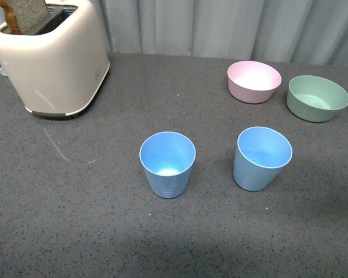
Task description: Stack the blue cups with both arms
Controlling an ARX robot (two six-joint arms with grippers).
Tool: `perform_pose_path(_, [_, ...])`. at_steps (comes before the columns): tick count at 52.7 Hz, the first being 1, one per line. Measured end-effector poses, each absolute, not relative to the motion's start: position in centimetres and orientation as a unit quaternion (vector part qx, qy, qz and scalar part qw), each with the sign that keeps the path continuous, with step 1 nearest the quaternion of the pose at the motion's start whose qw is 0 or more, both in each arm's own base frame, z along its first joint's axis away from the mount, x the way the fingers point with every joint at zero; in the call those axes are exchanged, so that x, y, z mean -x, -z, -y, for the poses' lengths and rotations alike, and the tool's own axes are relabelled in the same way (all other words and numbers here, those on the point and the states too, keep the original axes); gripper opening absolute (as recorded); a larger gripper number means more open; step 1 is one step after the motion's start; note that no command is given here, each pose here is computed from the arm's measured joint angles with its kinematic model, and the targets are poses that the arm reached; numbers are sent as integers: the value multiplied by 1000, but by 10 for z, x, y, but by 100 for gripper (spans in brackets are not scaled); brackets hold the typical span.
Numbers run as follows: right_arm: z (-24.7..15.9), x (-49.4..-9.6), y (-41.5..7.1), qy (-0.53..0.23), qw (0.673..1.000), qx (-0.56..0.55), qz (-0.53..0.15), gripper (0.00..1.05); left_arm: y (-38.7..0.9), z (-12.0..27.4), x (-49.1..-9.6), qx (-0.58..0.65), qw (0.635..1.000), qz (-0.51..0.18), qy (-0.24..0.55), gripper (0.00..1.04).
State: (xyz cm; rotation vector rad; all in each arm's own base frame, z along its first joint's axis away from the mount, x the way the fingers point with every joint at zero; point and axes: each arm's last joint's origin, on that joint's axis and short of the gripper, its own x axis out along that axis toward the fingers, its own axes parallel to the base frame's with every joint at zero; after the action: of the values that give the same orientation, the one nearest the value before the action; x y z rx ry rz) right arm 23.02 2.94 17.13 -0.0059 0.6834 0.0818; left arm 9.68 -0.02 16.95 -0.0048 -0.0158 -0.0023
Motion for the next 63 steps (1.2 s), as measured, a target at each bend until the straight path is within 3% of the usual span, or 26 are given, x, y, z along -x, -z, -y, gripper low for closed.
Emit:
perform_pose_path(23, [-72, -303, -127, -44, 874, -16, -484, 95, -170, 0, -97, 2, 1000, 8, 1, 98])
perform_pose_path(40, [-81, -325, -98, -23, 855, -27, -517, 95, -170, 0, -97, 2, 1000, 8, 1, 98])
perform_pose_path(58, [-84, -330, -100, -18, 855, -32, -517, 53, -170, 0, -97, 2, 1000, 8, 1, 98])
perform_pose_path(63, [-85, -330, -100, -17, 853, -36, -521, 35, -170, 0, -97, 2, 1000, 8, 1, 98])
